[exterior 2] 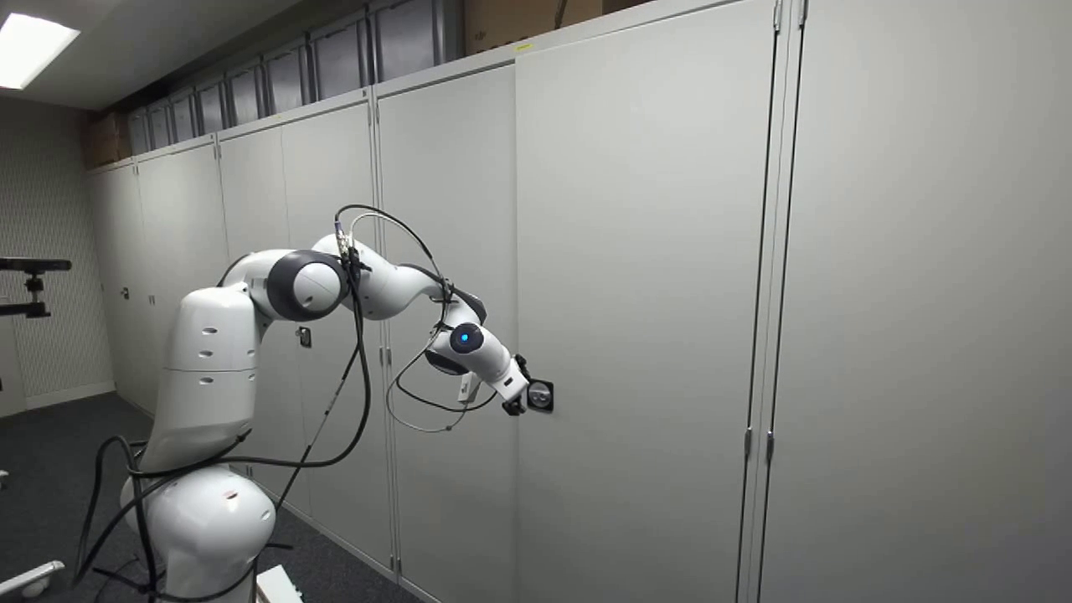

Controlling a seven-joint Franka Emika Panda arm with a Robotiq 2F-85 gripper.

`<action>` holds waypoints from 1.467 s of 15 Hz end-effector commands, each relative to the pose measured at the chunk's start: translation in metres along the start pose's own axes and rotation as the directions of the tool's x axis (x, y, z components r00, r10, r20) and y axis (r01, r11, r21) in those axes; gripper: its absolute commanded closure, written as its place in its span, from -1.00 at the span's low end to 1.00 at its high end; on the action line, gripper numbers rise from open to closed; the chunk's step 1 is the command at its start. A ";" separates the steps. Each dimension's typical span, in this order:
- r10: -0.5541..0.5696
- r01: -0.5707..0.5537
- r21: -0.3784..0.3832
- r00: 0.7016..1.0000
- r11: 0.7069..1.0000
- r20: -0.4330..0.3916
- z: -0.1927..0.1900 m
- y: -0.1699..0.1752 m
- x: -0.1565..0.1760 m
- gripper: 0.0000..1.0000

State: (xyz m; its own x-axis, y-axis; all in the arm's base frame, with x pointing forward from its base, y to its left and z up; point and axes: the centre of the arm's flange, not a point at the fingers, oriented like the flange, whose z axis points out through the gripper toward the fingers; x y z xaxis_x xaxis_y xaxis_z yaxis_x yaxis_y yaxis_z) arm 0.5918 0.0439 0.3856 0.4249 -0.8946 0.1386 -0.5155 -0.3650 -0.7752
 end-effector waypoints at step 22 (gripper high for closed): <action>-0.007 0.007 0.006 1.000 1.000 0.000 0.059 0.002 -0.023 -0.03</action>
State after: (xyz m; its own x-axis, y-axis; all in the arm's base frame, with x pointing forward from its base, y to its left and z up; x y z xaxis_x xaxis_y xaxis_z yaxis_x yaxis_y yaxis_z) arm 0.6144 0.0827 0.3518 0.4506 -0.8848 0.1183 -0.5288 -0.3713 -0.7632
